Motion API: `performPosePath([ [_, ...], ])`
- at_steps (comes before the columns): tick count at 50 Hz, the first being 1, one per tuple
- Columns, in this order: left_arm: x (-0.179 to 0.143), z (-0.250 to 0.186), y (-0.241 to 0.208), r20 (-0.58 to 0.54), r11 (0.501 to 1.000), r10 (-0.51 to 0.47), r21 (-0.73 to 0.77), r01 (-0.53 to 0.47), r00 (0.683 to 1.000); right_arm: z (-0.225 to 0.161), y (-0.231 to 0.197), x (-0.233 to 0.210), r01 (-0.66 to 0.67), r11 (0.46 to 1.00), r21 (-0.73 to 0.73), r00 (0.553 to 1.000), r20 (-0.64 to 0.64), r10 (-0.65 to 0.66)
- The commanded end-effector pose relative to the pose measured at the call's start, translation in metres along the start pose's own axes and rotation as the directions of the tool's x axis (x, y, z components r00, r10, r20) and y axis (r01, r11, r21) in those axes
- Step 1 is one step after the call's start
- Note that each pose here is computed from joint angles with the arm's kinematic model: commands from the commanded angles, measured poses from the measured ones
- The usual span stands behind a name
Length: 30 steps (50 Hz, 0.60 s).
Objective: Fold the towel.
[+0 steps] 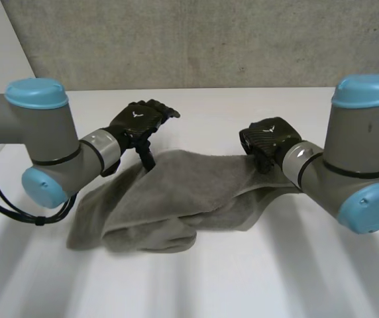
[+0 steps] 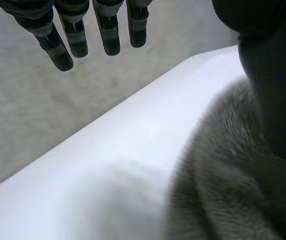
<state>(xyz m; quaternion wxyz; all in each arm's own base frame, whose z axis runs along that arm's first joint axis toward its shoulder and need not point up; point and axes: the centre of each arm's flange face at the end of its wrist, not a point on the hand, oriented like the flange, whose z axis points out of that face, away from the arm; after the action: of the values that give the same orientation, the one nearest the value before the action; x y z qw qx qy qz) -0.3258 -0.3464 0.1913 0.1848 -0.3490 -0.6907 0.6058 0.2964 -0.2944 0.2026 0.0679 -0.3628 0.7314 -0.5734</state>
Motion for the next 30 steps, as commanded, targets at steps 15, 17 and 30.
performPosePath([
  [15, 0.005, -0.101, -0.029, 0.114, 0.996, -0.056, -0.059, 0.063, 0.992, 0.004, 0.017, 0.022, 0.006, 0.999, 0.038, 0.982, -0.189, 0.002],
  [17, 0.018, -0.118, -0.010, 0.092, 0.988, -0.081, -0.127, 0.092, 0.993, 0.006, 0.023, 0.021, 0.003, 1.000, 0.024, 0.982, -0.188, 0.001],
  [30, 0.007, -0.117, 0.043, 0.163, 0.943, -0.254, -0.178, 0.282, 0.953, 0.006, 0.029, 0.017, -0.001, 1.000, 0.016, 0.988, -0.154, 0.003],
])
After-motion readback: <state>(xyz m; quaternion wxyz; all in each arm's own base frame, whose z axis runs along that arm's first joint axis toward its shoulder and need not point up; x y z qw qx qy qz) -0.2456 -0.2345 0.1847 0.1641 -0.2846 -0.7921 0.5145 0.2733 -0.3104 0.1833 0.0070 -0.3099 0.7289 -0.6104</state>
